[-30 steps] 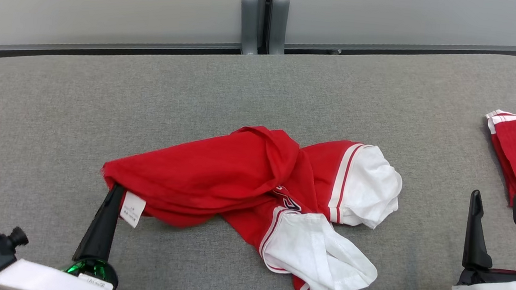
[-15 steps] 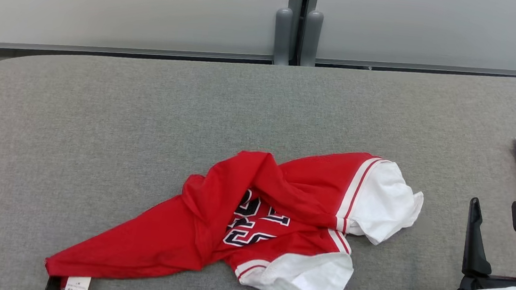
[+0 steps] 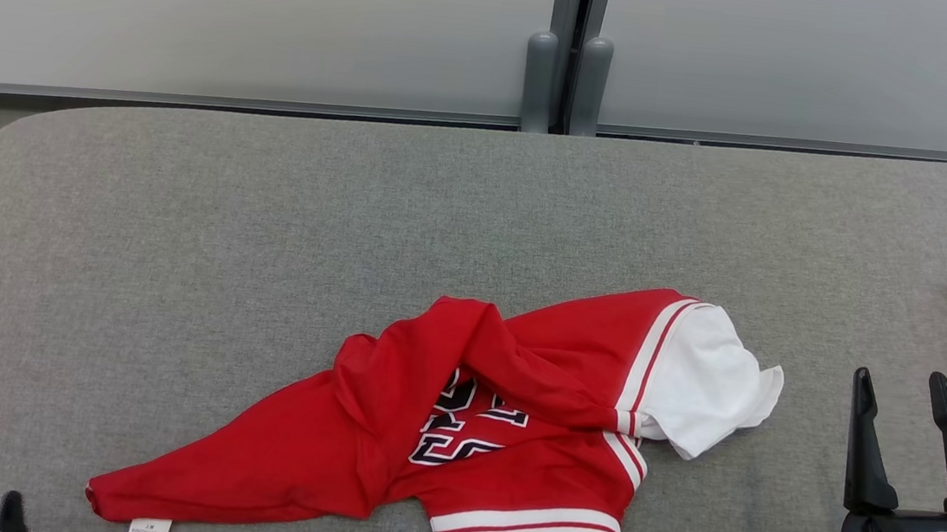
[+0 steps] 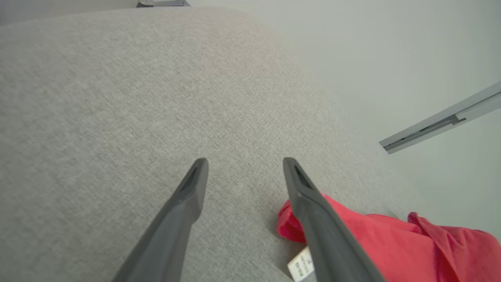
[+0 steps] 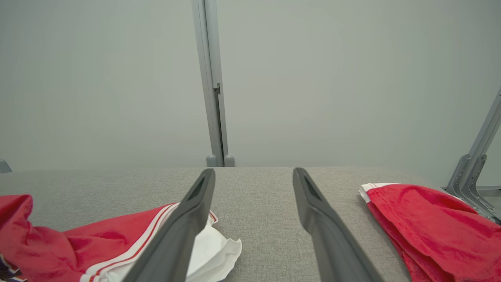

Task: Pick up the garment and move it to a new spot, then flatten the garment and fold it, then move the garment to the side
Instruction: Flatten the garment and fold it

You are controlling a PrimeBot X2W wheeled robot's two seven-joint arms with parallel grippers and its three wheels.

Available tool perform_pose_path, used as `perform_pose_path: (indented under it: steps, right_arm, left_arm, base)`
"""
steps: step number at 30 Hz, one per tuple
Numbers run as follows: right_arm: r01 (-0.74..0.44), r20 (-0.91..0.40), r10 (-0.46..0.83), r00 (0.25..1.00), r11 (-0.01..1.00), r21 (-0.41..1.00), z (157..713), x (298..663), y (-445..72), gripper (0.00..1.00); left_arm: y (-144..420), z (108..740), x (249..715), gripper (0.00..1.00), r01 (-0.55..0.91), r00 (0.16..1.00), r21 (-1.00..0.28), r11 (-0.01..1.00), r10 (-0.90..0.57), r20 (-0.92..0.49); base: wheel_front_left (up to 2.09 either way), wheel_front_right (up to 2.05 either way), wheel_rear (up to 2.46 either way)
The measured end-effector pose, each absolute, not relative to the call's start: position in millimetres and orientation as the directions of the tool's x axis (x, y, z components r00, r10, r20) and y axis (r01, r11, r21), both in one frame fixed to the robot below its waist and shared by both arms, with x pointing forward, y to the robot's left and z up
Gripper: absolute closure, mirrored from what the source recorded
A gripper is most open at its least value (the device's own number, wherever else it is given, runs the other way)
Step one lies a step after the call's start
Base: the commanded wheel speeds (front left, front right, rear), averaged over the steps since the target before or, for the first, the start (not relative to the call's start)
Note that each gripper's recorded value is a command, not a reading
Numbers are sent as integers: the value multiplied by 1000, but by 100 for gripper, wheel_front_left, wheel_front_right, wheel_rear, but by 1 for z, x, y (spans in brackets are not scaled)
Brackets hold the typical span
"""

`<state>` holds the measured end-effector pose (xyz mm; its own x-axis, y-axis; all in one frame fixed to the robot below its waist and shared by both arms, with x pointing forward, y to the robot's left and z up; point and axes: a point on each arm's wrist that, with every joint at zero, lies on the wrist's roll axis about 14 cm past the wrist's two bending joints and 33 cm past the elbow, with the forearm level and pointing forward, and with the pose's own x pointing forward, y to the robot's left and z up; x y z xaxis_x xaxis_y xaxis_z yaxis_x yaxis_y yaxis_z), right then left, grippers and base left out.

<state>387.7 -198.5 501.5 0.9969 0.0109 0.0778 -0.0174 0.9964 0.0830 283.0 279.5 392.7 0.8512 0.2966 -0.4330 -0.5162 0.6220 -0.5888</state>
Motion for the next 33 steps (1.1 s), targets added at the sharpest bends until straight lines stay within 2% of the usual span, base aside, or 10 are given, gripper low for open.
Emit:
perform_pose_path:
  steps: [3,5,9,10,14,18,21,26,32,33]
  right_arm:
    - [-8,88,1,996,997,81,505,385,-202,0]
    - [-2,92,-6,996,997,80,507,384,-204,0]
    - [18,98,-26,995,997,78,509,379,-211,0]
    - [18,98,-26,995,997,78,509,379,-211,0]
    - [40,97,-47,994,996,76,510,374,-218,0]
    - [70,98,-77,992,994,78,510,371,-227,0]
    - [104,95,-111,989,991,79,510,366,-237,0]
    - [165,78,-172,982,983,81,506,356,-255,0]
    - [237,57,-242,969,967,91,501,343,-276,0]
    - [246,55,-251,966,965,93,500,342,-278,0]
  left_arm:
    - [305,414,287,0,-500,857,-418,758,366,-362]
    - [295,435,301,0,-437,894,-389,811,345,-286]
    - [228,461,328,0,-223,968,-421,879,150,-201]
    - [228,461,328,0,-223,968,-421,879,150,-201]
    - [129,484,353,0,85,972,-479,873,-178,-152]
    - [39,483,353,0,350,857,-490,799,-484,-177]
    - [-16,469,339,0,484,716,-503,716,-654,-243]
    - [-50,434,334,0,586,567,-432,686,-728,-386]
    - [-60,384,325,0,659,407,-362,659,-717,-565]
    - [-60,380,328,57,680,401,-332,654,-711,-578]
  base:
    - [0,0,0]
    - [0,0,0]
    - [0,0,0]
    - [0,0,0]
    - [0,0,0]
    - [0,0,0]
    - [0,0,0]
    - [0,0,0]
    - [0,0,0]
    - [0,0,0]
